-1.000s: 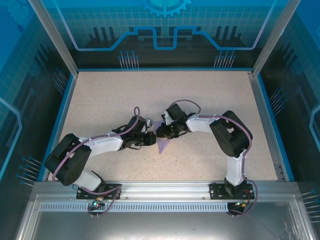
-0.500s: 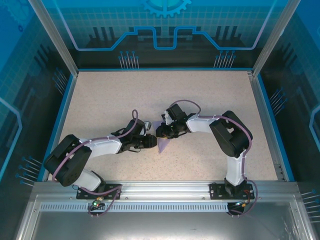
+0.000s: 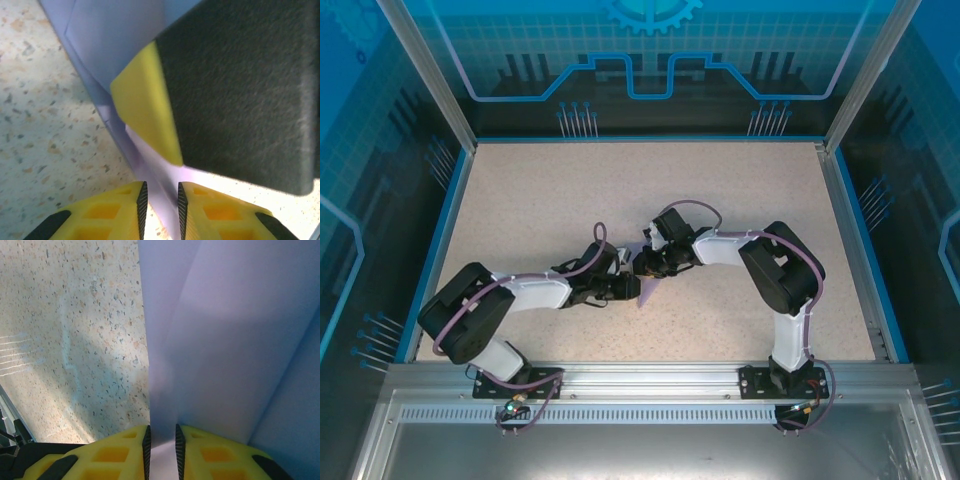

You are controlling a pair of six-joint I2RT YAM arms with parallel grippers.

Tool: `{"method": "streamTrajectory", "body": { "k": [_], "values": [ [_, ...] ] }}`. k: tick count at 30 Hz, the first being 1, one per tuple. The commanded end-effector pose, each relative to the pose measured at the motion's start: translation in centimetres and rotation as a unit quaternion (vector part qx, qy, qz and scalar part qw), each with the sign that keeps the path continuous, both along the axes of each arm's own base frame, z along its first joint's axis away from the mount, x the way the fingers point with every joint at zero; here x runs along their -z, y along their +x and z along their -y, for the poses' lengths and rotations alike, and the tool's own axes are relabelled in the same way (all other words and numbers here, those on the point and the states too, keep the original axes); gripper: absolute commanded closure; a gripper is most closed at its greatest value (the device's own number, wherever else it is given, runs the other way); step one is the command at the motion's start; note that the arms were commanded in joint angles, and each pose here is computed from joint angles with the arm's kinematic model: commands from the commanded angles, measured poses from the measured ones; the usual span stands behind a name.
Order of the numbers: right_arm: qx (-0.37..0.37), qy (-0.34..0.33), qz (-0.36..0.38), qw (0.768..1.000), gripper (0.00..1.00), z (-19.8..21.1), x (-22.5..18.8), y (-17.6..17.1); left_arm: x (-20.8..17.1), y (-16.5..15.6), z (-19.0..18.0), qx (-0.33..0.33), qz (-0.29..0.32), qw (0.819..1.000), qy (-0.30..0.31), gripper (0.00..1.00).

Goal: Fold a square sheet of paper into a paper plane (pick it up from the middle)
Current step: Fourth fold the wing at the center of the table.

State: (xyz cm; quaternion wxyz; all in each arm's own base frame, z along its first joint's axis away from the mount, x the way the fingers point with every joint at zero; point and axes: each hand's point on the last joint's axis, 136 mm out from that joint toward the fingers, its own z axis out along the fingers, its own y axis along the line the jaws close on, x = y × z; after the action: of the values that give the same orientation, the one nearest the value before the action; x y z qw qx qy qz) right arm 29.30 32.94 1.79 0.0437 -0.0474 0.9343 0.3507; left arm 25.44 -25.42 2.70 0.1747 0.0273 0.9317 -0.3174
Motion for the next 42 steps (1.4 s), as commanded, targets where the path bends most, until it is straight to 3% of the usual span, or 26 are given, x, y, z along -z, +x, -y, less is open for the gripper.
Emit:
{"method": "streamTrajectory", "body": {
  "k": [1, 16, 34, 42],
  "values": [
    [-0.002, -0.019, -0.019, 1.0, 0.78, 0.6, 1.0, -1.2, 0.0, 0.9, 0.2, -0.003, 0.011, 1.0, 0.012, 0.74],
    [-0.005, -0.01, -0.015, 1.0, 0.77, 0.3, 0.3, -1.1, 1.6, 0.8, -0.5, 0.0, 0.001, 0.999, 0.052, 0.89],
    [0.022, -0.001, 0.033, 0.999, 0.66, 2.3, -3.6, 1.6, 2.4, 0.2, -1.1, 0.004, -0.005, 0.998, 0.063, 0.9],
    [0.018, 0.004, 0.027, 0.999, 0.78, 1.7, -3.0, 2.8, 2.3, 0.0, -1.1, 0.005, -0.005, 0.998, 0.062, 0.9]
  ]
}}
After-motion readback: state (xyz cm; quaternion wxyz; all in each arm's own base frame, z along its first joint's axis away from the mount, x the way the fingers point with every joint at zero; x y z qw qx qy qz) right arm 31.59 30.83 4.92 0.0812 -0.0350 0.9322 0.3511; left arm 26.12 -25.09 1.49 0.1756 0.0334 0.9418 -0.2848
